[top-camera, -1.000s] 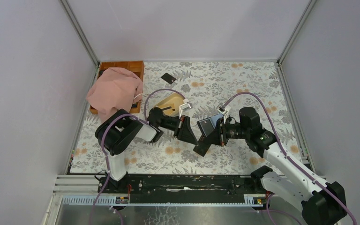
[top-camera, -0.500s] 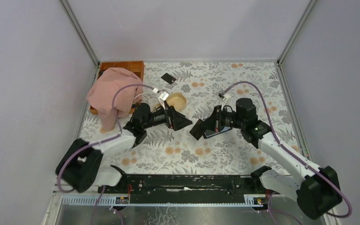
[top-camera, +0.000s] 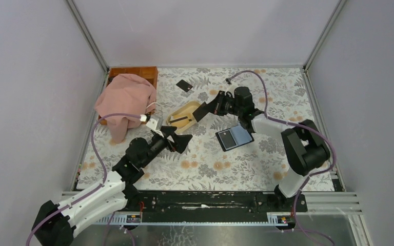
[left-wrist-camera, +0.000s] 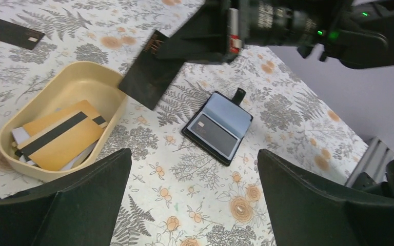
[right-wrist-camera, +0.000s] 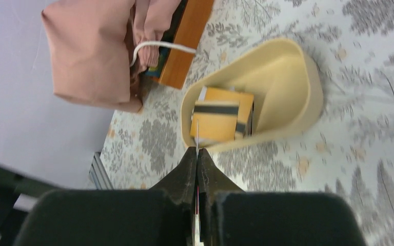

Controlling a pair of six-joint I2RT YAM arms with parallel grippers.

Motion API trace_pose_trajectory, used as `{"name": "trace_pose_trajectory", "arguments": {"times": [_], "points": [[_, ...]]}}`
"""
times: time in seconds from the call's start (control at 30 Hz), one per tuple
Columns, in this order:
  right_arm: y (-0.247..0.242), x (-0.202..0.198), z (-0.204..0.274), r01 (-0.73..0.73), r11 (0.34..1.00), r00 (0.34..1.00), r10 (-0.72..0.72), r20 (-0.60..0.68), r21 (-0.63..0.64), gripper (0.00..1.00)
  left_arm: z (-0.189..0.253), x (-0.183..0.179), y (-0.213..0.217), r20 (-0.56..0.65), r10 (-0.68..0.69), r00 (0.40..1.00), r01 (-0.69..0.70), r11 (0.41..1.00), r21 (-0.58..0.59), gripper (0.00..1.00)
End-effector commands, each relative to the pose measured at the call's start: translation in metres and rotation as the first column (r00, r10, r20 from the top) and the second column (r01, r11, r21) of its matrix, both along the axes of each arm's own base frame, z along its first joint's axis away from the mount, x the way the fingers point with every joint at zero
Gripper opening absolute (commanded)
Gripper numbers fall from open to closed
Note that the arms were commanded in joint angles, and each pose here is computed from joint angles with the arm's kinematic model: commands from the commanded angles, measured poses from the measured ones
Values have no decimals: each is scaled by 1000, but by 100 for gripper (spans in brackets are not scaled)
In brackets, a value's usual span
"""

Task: Take the credit cards out of the card holder

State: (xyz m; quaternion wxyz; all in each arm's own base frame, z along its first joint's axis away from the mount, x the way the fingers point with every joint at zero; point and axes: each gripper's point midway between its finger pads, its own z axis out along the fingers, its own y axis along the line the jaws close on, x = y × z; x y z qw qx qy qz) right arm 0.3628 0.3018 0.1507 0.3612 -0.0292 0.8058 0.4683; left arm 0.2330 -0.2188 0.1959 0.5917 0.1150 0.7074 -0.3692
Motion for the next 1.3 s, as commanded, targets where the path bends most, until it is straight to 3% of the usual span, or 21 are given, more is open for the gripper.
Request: {"name": "trace_pose_trajectory", "arguments": {"times": [0.0,0.4,1.1,1.27], "points": [[46,36,28,-40,996,995,33,94,76,0,-16,5,19,25,121,992,-123,984,129,100],[102,59,-22,-123,989,992,123,13,80,0,-22,7,27,20,172,985,-174,973,152,100],[123,42,-71,-177,984,982,177,-62,2,0,-35,15,39,-32,273,961,-264,949,170,100],[120,38,-69,-175,984,983,174,-51,-18,19,-34,16,43,-32,295,955,-286,944,167,100]]}}
